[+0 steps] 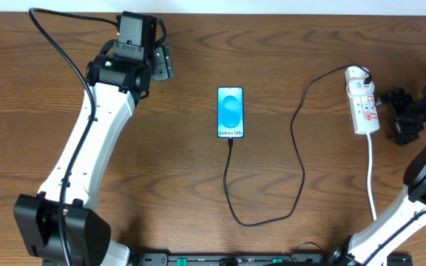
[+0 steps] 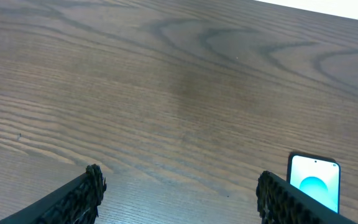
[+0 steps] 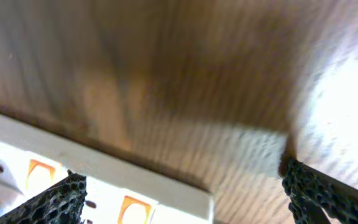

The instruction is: Plug charger to phone and switch on socket

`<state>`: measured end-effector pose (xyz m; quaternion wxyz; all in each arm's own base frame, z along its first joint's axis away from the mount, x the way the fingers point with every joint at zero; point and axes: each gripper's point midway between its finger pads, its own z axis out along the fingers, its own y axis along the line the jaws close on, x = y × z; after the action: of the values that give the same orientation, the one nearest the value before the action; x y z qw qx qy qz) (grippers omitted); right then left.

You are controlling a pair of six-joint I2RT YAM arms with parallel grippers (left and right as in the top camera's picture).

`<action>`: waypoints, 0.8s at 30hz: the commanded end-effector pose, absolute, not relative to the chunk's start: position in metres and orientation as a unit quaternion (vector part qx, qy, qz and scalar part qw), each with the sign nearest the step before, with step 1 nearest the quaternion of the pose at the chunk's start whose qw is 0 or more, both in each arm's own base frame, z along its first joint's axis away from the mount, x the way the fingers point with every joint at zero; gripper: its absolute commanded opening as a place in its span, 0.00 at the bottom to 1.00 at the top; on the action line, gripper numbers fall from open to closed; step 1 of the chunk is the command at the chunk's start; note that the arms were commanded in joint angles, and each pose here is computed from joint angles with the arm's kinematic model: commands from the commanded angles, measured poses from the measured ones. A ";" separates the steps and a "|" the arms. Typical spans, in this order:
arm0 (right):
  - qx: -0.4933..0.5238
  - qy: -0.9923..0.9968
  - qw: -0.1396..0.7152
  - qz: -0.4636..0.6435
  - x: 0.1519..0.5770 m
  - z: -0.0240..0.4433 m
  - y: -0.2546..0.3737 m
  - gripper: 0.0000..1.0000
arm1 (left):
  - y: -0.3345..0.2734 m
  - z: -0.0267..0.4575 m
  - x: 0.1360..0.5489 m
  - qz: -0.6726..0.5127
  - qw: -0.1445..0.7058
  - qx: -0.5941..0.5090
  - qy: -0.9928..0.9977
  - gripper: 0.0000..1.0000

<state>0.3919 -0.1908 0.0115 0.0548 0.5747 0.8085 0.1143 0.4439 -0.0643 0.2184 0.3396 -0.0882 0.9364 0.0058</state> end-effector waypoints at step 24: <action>0.539 0.833 0.099 0.074 0.416 0.017 -0.185 0.99 | -0.062 0.216 0.444 0.016 0.337 -0.085 0.937 0.80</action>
<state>0.4125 -0.1830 0.0122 0.0887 0.5424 0.8310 0.0860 0.4439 -0.0643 0.2184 0.3396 -0.0882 0.9364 0.0058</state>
